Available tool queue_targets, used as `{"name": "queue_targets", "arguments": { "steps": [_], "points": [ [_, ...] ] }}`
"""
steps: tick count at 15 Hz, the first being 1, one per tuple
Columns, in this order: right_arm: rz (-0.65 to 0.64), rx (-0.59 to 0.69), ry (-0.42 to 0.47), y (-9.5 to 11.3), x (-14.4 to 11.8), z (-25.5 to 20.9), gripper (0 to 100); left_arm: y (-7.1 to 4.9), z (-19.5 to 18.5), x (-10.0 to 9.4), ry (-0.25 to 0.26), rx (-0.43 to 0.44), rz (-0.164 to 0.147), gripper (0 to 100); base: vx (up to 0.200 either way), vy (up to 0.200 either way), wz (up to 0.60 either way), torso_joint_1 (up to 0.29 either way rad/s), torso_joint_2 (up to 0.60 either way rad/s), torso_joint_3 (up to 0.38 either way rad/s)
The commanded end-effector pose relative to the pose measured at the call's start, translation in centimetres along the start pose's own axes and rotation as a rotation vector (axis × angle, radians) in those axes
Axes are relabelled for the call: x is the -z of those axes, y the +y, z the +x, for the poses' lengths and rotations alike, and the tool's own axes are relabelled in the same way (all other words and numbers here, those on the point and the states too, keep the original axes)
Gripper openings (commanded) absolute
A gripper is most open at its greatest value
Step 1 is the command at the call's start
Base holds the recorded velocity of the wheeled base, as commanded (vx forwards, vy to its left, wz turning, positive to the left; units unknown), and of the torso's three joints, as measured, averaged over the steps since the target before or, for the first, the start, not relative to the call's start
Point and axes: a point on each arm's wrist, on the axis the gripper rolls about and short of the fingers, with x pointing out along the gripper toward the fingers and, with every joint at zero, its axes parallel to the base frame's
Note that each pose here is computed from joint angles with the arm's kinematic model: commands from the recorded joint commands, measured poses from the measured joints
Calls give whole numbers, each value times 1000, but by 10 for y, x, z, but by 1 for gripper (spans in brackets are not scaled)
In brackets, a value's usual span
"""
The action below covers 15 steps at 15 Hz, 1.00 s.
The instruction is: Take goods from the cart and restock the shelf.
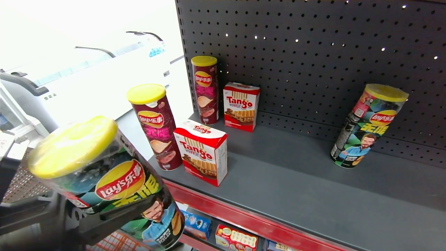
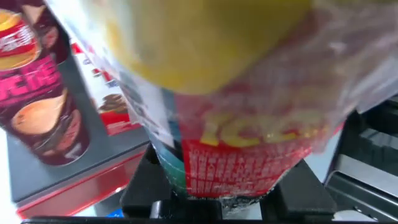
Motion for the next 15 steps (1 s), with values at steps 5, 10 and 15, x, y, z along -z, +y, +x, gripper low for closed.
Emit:
{"name": "queue_targets", "arguments": {
  "steps": [5,10,15],
  "points": [
    [0,0,1,0,0,0,100,1,23,3,44,91,-18,0,0,0,0,0,0,0],
    [0,0,1,0,0,0,100,-1,35,0,50,135,-13,0,0,0,-600,0,4,4],
    [0,0,1,0,0,0,100,-2,34,0,47,135,-13,0,0,0,-360,0,2,0]
  ]
}}
